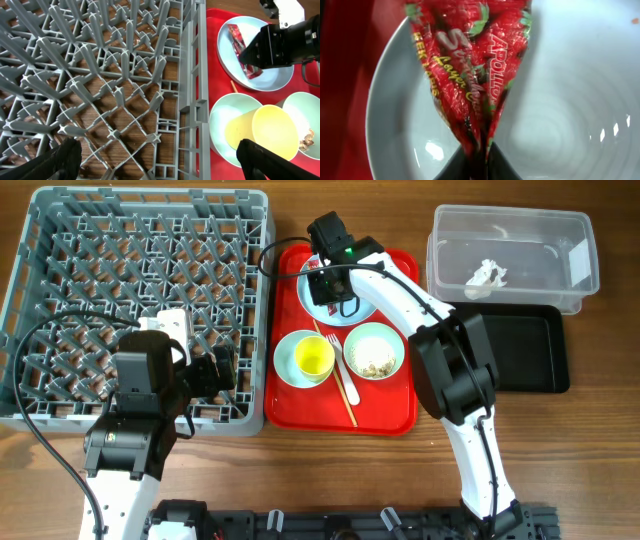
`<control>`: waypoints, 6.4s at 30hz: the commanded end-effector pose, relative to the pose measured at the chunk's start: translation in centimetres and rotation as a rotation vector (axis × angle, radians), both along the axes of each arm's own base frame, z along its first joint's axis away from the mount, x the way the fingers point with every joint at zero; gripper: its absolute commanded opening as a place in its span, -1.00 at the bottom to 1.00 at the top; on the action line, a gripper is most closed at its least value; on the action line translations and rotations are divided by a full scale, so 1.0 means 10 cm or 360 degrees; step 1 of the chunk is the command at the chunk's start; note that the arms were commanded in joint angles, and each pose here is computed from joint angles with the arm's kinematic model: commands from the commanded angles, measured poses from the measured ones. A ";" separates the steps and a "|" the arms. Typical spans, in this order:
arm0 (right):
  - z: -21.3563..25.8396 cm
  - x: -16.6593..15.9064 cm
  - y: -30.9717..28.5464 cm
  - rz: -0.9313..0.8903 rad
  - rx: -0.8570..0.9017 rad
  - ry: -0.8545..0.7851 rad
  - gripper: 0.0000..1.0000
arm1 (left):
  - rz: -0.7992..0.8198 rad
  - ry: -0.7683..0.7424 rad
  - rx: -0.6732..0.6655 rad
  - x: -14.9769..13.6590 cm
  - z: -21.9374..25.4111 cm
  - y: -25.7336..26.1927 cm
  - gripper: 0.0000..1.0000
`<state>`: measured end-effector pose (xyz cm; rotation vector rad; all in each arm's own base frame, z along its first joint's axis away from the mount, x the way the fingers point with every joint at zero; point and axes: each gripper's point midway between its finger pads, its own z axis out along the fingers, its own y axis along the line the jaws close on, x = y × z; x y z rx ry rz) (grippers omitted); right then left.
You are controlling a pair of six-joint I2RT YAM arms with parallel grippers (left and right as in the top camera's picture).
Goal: Sort waste into correct bins and load items into the dishwasher rack
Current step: 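Carry the wrapper with the right gripper and release it into the clear bin, then reach the right gripper to the green rice bowl and grasp its rim, then carry the bowl over the black tray and tip the rice out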
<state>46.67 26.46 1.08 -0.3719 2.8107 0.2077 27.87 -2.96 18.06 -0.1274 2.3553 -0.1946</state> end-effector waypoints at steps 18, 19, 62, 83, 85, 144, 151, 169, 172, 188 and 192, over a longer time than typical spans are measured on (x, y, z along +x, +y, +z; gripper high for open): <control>1.66 0.39 -2.19 -0.1020 0.0107 -0.0296 -0.86 | 0.0018 -0.0036 0.0001 0.04 0.09 0.02 1.00; 1.62 0.39 -2.27 -0.1045 0.0121 -0.0278 -0.83 | 0.0018 -0.0036 0.0001 0.04 0.09 0.02 1.00; 1.40 -1.15 -1.06 -0.0744 0.0247 0.0221 0.79 | 0.0018 -0.0036 0.0001 0.04 0.09 0.02 1.00; 0.22 -1.14 -0.45 -0.0839 0.0181 0.0353 -0.07 | 0.0018 -0.0036 0.0000 0.04 0.09 0.02 1.00; 0.18 -1.17 -0.44 -0.0845 0.0154 0.0361 -0.09 | 0.0018 -0.0036 0.0000 0.04 0.09 0.02 1.00; 1.19 -1.14 -2.31 -0.0691 0.1720 0.0291 -0.91 | 0.0018 -0.0036 0.0001 0.04 0.09 0.02 1.00; 1.48 -1.08 -2.59 -0.0759 0.2040 0.0197 -0.91 | 0.0018 -0.0036 0.0001 0.04 0.09 0.02 1.00; 1.59 -0.90 -3.13 -0.1309 0.2298 0.0387 -0.91 | 0.0018 -0.0036 0.0001 0.04 0.09 0.02 1.00; 1.74 -0.87 -3.12 -0.1238 0.2398 0.0405 -0.91 | 0.0018 -0.0036 0.0001 0.04 0.09 0.02 1.00; 2.12 -0.87 -3.11 -0.0832 0.2507 0.0284 -0.91 | 0.0018 -0.0036 0.0001 0.04 0.09 0.02 1.00; 2.12 -0.86 -3.11 -0.0821 0.2500 0.0269 -0.91 | 0.0018 -0.0037 0.0001 0.04 0.09 0.02 1.00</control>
